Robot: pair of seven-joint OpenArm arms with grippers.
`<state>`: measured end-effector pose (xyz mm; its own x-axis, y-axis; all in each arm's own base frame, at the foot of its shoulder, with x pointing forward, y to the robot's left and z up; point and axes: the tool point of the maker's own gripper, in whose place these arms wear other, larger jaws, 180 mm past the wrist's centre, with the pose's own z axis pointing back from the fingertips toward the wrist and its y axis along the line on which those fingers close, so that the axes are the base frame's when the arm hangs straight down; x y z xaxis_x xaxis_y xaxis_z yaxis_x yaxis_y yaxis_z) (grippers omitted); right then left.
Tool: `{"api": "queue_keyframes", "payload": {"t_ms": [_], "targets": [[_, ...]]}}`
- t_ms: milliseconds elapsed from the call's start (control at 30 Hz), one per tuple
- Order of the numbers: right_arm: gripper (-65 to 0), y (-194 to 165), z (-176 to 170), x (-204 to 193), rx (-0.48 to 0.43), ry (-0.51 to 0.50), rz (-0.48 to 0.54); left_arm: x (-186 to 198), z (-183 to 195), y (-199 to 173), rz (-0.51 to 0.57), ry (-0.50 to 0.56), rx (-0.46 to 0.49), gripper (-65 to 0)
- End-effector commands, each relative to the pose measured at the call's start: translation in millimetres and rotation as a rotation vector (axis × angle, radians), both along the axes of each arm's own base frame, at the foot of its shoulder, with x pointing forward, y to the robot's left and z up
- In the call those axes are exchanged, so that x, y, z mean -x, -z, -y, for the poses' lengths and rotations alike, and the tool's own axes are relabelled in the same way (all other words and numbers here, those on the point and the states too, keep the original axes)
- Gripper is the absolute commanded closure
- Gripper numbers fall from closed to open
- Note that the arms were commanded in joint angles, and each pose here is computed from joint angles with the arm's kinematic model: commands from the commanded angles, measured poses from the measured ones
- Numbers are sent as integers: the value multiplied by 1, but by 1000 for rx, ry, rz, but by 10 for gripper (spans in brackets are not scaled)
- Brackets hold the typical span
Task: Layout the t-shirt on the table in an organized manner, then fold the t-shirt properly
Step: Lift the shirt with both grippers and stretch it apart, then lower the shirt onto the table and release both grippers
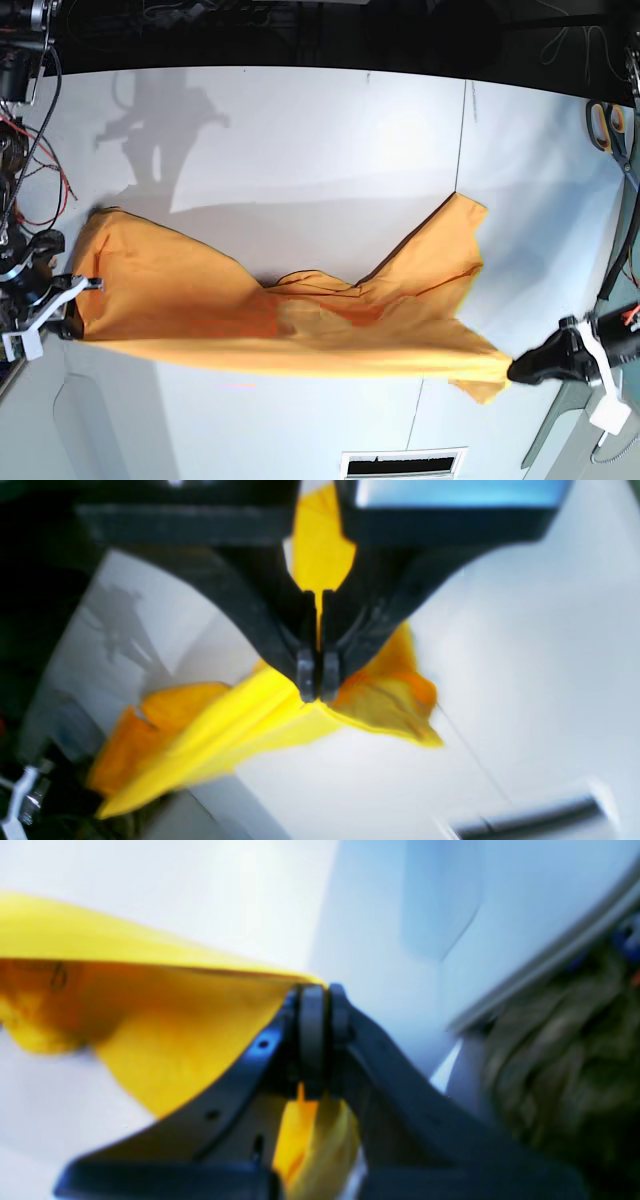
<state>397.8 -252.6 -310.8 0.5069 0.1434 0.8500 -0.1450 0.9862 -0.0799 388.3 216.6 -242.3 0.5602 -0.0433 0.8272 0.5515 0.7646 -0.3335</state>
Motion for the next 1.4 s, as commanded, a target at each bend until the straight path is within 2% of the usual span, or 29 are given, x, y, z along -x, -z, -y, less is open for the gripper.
{"api": "queue_keyframes", "payload": {"t_ms": [0, 133, 400, 500, 600, 700, 900, 1000, 1033, 1100, 1133, 1167, 1367], "targets": [[0, -6, 7, 5, 18, 5, 20, 6, -4, -4, 0, 9, 6, 0], [0, 20, -5, 43, 26, -36, -36, 41, 8, 27, -112, 54, 67, 0], [0, 32, -25, 93, 18, -63, -75, 73, 23, 29, -145, 142, 43, 0], [0, 40, -28, 109, -10, -41, -97, 95, 17, 34, -199, 203, -47, 0], [0, 55, -33, 128, -38, -27, -142, 115, 18, 32, -206, 257, -124, 0], [0, 72, -41, 149, -66, -27, -197, 143, 25, 41, -245, 313, -160, 0], [0, 107, -52, 190, -125, 7, -313, 194, 31, 75, -395, 341, -130, 0], [0, 128, -49, 204, -157, 35, -369, 208, 38, 84, -429, 336, -90, 0], [-64, 132, -47, 205, -163, 42, -372, 211, 40, 86, -438, 335, -82, 0], [-285, 132, -47, 204, -183, 56, -364, 216, 42, 88, -448, 333, -70, 0], [-359, 128, -46, 200, -191, 58, -344, 216, 43, 89, -449, 333, -65, 0], [-396, 122, -46, 195, -197, 56, -315, 216, 43, 89, -449, 331, -63, 0], [-401, 62, -28, 130, -180, 81, -94, 215, 42, 89, -443, 325, -68, 0]]}}
